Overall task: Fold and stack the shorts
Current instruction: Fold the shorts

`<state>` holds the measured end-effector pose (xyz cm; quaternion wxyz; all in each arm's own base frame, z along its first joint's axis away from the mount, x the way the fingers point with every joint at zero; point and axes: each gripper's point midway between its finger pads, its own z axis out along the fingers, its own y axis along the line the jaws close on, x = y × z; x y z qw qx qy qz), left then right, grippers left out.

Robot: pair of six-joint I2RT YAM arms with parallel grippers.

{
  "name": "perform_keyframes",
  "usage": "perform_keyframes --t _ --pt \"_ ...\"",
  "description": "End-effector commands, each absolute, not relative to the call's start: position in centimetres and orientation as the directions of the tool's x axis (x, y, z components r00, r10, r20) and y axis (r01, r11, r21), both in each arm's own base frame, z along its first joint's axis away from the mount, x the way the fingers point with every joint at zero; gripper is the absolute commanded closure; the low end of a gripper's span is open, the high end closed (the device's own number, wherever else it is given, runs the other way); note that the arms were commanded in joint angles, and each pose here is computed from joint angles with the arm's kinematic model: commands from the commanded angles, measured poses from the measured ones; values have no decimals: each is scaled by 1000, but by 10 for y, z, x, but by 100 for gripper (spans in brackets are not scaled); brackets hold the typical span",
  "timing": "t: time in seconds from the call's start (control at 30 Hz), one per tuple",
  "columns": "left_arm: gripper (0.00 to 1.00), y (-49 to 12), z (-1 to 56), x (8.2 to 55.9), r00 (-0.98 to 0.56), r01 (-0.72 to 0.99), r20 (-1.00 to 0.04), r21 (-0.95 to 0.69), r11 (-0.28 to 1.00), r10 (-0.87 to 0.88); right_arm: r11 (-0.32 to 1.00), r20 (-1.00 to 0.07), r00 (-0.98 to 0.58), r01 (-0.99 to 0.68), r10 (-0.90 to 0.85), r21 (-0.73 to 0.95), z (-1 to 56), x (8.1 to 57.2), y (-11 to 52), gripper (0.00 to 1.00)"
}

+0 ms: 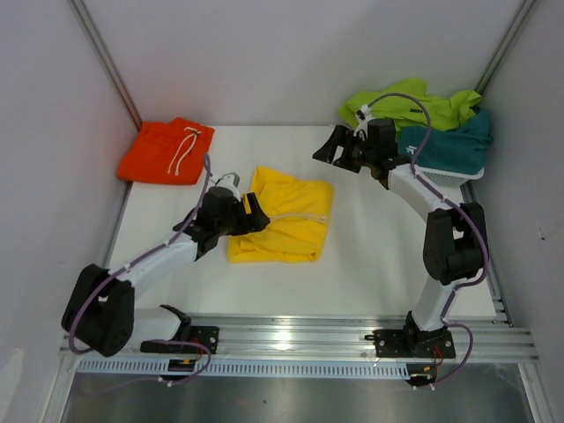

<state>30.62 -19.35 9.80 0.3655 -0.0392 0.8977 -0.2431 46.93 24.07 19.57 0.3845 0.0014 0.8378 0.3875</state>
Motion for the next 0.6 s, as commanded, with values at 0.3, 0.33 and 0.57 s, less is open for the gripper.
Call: perform_keyframes --t 0.3,0.33,0.57 --pt "1 -216 111 225 -765 72 -517 -659 748 -383 722 -521 -820 -212 235 659 106 441 208 4" --pt "1 -218 109 221 -767 70 -514 -661 747 -384 719 -514 -824 -206 238 664 101 441 208 4" --pt "1 -222 82 205 -756 -16 -466 -690 724 -460 686 -485 -837 -199 253 700 79 449 216 4"
